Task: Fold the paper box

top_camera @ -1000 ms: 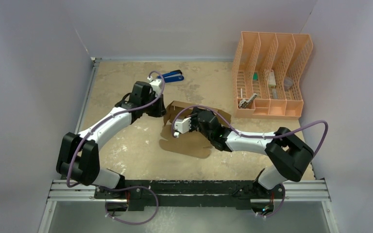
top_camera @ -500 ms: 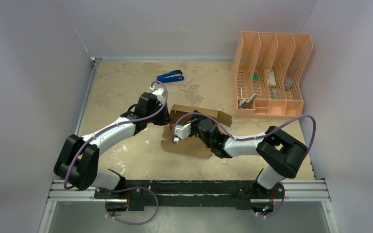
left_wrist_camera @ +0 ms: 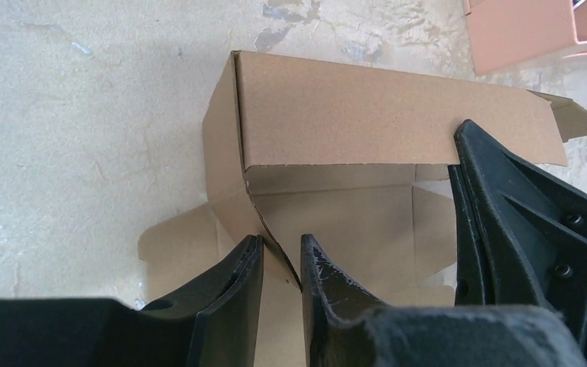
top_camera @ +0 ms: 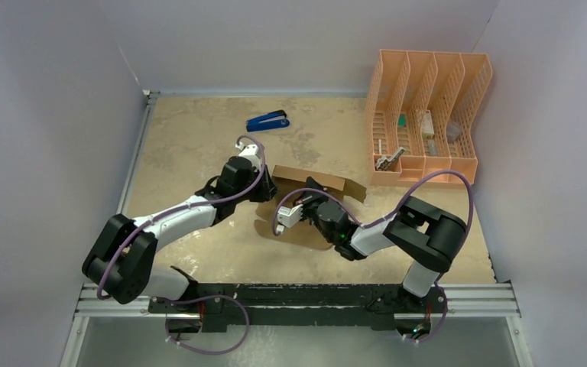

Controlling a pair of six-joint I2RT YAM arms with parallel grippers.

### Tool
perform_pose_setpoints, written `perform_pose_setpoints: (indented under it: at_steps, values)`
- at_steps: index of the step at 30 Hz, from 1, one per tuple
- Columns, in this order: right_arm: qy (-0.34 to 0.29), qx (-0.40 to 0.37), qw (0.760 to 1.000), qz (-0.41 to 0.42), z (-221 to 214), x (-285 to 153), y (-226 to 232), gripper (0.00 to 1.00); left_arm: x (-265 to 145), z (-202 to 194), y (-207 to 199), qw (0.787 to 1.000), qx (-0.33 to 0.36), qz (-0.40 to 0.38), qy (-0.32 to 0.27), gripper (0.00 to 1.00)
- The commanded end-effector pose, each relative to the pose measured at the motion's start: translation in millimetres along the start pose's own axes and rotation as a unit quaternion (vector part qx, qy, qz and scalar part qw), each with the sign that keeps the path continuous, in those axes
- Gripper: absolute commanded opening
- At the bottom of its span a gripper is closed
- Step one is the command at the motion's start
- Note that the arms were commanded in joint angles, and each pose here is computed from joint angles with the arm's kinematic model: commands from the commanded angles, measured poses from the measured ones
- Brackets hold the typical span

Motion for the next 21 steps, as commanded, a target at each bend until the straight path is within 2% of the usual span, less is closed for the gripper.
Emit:
perform_pose_setpoints:
  at_steps: [1, 4, 12, 17, 21]
  values:
    - [-0.016, 0.010, 0.999, -0.051, 8, -2, -19, 0.00, 0, 10, -23, 0.997, -0.029, -0.062, -0.041, 0.25]
    - [-0.013, 0.006, 0.998, -0.054, 6, -3, -17, 0.00, -2, 7, -22, 0.996, -0.035, -0.063, -0.046, 0.28]
    - [-0.010, 0.001, 0.999, -0.050, 4, -6, -14, 0.00, -31, 30, -22, 0.997, 0.006, -0.042, -0.060, 0.49]
    - [-0.009, 0.002, 0.999, -0.046, 3, -7, -12, 0.00, -56, 56, -11, 0.997, 0.048, -0.019, -0.062, 0.53]
    - [-0.009, 0.002, 0.999, -0.046, 3, -8, -13, 0.00, -71, 77, 17, 0.996, 0.062, 0.012, -0.068, 0.54]
Point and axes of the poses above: each gripper's point midway between its finger pads, its own x axis out along the fingers, its own y axis along the line the jaws close on, z = x × y, the point moved 4 cm from there along -x, back along the fingers, and after that the axes turned 3 degrees about x, right-handed, at the moved point
